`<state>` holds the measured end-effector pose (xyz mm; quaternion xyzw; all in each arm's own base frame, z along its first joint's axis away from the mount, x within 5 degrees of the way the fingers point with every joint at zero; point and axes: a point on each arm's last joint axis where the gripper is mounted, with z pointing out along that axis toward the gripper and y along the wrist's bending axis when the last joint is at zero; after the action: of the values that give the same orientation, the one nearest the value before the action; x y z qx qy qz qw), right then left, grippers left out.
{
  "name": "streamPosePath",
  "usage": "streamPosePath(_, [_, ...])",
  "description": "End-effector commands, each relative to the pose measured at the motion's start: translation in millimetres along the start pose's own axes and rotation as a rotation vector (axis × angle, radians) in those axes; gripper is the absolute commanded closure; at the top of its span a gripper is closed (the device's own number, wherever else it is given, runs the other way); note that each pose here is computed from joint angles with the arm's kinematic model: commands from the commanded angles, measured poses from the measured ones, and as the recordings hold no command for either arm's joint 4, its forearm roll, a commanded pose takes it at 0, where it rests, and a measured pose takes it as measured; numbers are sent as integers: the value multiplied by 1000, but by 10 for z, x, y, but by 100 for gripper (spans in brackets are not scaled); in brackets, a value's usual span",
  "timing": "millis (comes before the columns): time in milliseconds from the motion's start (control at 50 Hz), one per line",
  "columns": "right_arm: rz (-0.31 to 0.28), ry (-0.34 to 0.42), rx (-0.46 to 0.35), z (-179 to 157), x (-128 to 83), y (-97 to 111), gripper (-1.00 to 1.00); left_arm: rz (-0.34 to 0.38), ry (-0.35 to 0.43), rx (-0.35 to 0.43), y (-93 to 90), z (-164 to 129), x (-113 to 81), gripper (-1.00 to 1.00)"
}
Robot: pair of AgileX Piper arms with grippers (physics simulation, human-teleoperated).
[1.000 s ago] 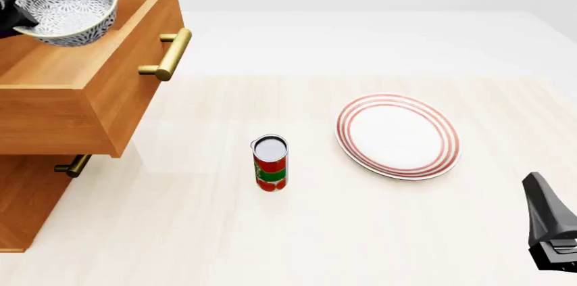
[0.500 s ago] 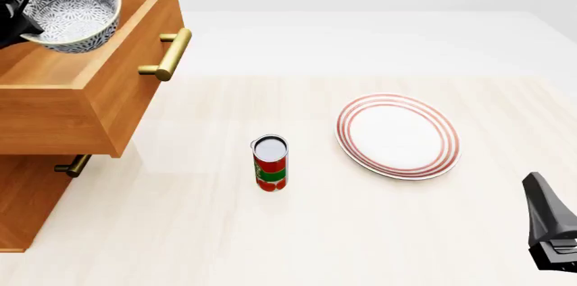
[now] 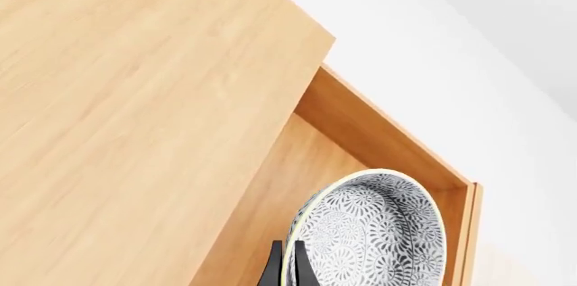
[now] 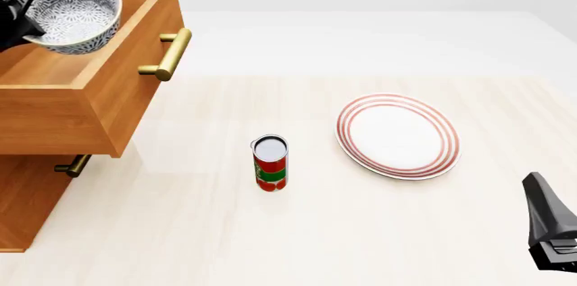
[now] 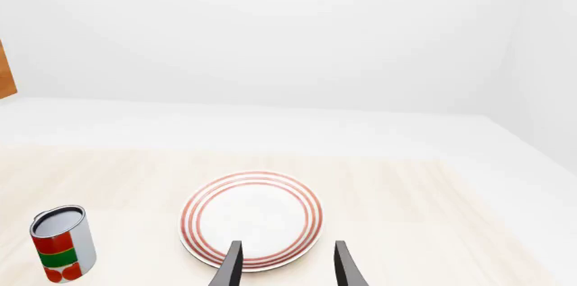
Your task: Put the bowl in the top drawer of the cabinet.
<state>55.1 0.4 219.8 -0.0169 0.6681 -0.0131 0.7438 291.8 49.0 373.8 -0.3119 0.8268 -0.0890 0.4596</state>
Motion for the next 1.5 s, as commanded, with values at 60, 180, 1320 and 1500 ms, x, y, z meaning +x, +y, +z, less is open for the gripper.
streamPosePath(60, [0,0,0,0,0,0,-100,2,-5,6,-20,36,-28,100])
streamPosePath(180, [0,0,0,0,0,0,-100,3,1,6,-23,71,-20,100])
streamPosePath(1320, [0,0,0,0,0,0,-100,34,3,-18,66,278,-11,100])
streamPosePath(1500, [0,0,0,0,0,0,-100,60,-28,4,-12,177,-110,-100])
